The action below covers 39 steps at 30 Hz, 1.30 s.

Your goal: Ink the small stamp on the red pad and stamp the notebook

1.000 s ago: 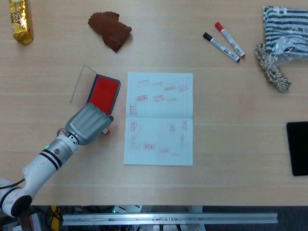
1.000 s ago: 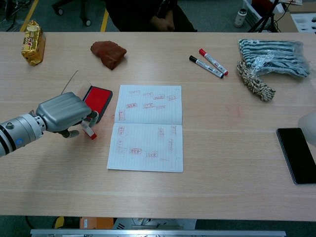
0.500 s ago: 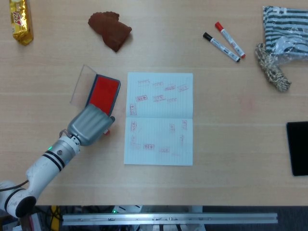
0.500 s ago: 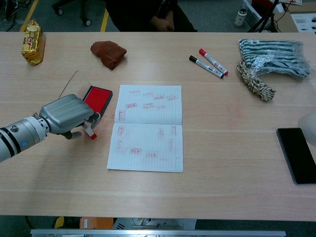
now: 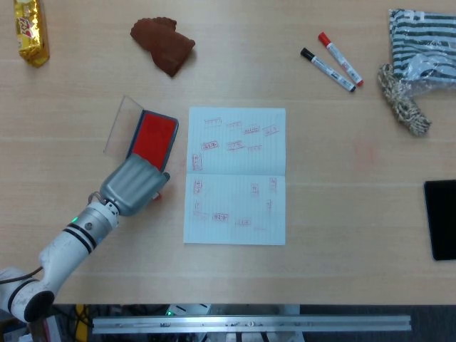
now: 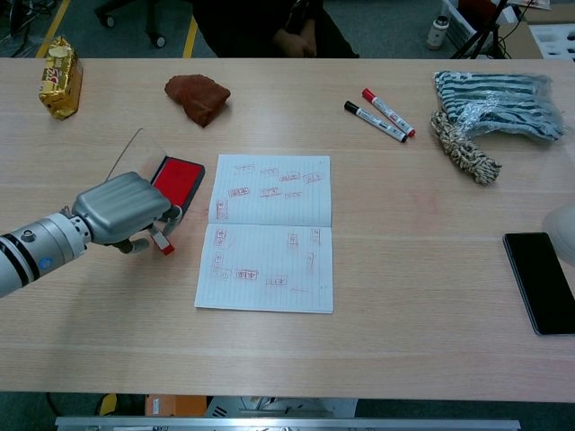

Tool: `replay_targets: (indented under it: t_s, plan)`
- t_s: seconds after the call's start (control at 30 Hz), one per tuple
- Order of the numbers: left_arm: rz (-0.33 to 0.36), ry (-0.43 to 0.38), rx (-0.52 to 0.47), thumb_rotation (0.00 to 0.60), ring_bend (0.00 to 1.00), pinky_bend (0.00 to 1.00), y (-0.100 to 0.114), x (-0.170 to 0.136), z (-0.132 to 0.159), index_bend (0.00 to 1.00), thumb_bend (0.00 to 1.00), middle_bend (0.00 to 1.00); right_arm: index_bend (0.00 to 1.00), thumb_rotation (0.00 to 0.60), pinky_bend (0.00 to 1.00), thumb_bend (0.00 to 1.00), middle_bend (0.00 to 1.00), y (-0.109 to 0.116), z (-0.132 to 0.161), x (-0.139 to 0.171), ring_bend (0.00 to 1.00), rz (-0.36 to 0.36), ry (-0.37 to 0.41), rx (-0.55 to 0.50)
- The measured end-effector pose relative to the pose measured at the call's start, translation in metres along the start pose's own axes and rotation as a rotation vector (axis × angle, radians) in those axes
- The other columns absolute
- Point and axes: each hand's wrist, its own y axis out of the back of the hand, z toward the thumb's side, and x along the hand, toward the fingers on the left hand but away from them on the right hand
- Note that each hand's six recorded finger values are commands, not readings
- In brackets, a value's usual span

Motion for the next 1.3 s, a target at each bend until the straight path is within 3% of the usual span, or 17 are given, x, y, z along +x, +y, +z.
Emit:
replay_targets:
  t_s: [0.93,1.3]
  plan:
    - [0.05,-0.003,-0.024,0.6,1.0,1.0,0.0,0.001,0.0,0.59,0.28,1.0,0.41,0.6,0.43,0.29,0.41,-0.001,0.0,0.001,0.34,0.001,-0.001,-0.002]
    - [0.098,0.002,-0.013,0.6,1.0,1.0,0.018,0.0,-0.005,0.59,0.28,1.0,0.41,0.6,0.43,0.29,0.41,0.0,0.0,0.001,0.34,-0.001,0.001,-0.001]
